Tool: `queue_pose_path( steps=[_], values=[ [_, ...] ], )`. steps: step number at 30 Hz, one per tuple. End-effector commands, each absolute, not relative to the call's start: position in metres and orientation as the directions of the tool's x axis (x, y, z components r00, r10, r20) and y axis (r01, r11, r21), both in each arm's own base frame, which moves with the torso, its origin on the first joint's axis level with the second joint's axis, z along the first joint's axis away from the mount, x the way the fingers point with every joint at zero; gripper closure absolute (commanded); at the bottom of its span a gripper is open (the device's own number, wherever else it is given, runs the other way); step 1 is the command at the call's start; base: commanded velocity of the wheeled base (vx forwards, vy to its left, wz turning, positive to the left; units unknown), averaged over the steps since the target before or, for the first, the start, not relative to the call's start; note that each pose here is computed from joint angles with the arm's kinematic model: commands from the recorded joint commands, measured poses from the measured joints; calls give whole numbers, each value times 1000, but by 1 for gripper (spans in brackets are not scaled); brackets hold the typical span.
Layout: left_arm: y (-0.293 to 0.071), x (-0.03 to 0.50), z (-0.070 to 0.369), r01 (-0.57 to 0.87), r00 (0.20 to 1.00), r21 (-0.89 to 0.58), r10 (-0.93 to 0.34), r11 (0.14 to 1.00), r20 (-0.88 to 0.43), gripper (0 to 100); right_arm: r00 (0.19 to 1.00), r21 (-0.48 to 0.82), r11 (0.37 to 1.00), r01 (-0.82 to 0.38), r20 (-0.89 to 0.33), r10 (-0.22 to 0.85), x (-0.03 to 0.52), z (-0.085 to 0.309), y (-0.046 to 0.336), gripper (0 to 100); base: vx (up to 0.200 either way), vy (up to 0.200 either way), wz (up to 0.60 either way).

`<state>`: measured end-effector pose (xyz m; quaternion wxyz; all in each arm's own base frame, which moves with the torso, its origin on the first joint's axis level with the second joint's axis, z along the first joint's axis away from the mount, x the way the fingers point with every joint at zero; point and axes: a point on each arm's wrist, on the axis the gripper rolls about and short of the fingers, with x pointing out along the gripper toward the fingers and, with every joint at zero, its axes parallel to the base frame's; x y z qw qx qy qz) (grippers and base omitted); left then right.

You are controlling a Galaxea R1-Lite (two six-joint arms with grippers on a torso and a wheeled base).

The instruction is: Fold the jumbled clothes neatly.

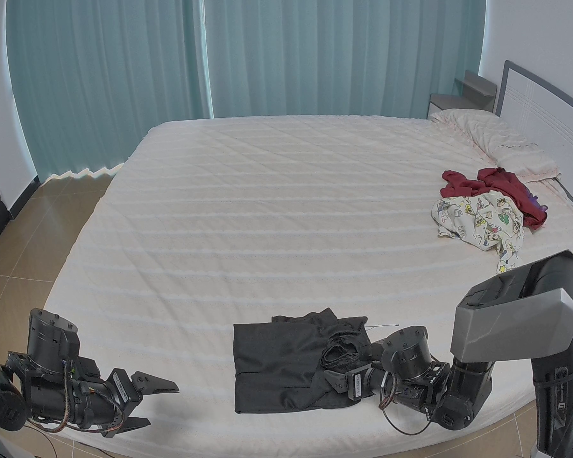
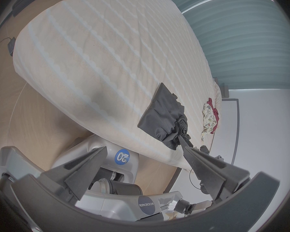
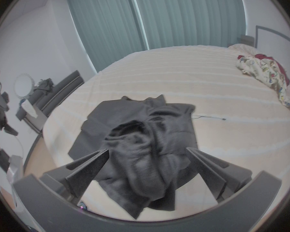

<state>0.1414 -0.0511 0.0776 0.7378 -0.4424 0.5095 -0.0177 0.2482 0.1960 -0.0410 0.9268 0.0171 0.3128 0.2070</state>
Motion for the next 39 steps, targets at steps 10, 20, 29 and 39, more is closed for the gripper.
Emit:
queue_pose_path(
  steps=[10, 20, 29, 39],
  values=[
    [-51, 141, 76, -416, 476, -665, -474, 621, -741, 0, 785, 56, 982, -182, -593, 179, 233, -23, 147, 0, 0, 0, 0],
    [-51, 142, 77, -416, 477, -666, -475, 619, -740, 0, 716, -11, 984, -179, -687, 122, 204, -27, 122, 0, 0, 0, 0],
    [-51, 142, 76, -418, 476, -665, -475, 619, -740, 0, 799, 38, 972, -232, -562, 213, 223, -10, 130, 0, 0, 0, 0],
    [-51, 141, 76, -417, 476, -665, -475, 620, -740, 0, 833, 160, 953, -259, -463, 304, 270, -31, 178, 0, 0, 0, 0]
  ],
)
